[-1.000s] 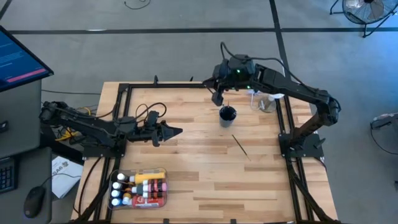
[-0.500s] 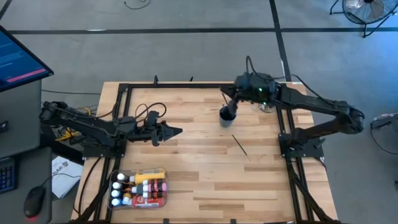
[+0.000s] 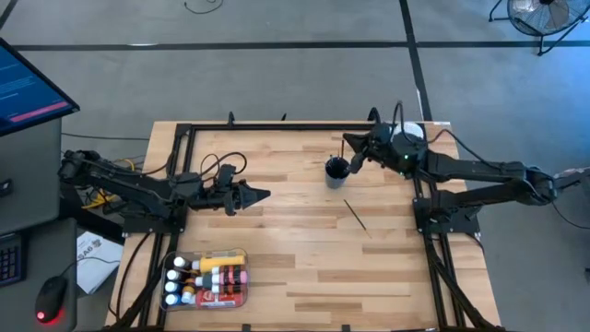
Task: Pick & Place Paint Supplies
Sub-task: Put the left paint brush into the blue cup
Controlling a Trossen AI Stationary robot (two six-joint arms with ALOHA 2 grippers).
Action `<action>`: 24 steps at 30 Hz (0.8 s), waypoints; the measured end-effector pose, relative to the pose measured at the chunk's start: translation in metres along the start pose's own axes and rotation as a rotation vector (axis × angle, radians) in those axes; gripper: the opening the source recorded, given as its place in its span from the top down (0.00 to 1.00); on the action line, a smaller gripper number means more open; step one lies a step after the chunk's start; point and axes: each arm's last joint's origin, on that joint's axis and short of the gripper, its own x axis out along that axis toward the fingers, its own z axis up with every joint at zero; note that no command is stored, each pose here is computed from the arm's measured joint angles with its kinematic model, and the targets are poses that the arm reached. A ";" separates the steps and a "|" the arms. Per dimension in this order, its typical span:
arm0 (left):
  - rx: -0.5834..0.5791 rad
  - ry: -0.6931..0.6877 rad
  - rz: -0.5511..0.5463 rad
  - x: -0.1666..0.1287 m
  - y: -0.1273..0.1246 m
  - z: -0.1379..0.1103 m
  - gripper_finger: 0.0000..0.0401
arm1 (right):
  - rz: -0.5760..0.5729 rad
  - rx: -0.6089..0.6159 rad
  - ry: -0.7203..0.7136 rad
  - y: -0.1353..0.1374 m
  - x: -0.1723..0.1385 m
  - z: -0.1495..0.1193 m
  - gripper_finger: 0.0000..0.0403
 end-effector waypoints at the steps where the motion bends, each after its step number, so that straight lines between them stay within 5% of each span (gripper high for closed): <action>1: 0.000 0.000 -0.001 0.000 0.000 0.000 1.00 | -0.005 -0.001 -0.003 0.001 0.000 -0.004 1.00; 24: -0.078 -0.018 0.004 0.000 0.000 0.001 1.00 | -0.084 -0.002 -0.028 0.012 0.019 -0.084 1.00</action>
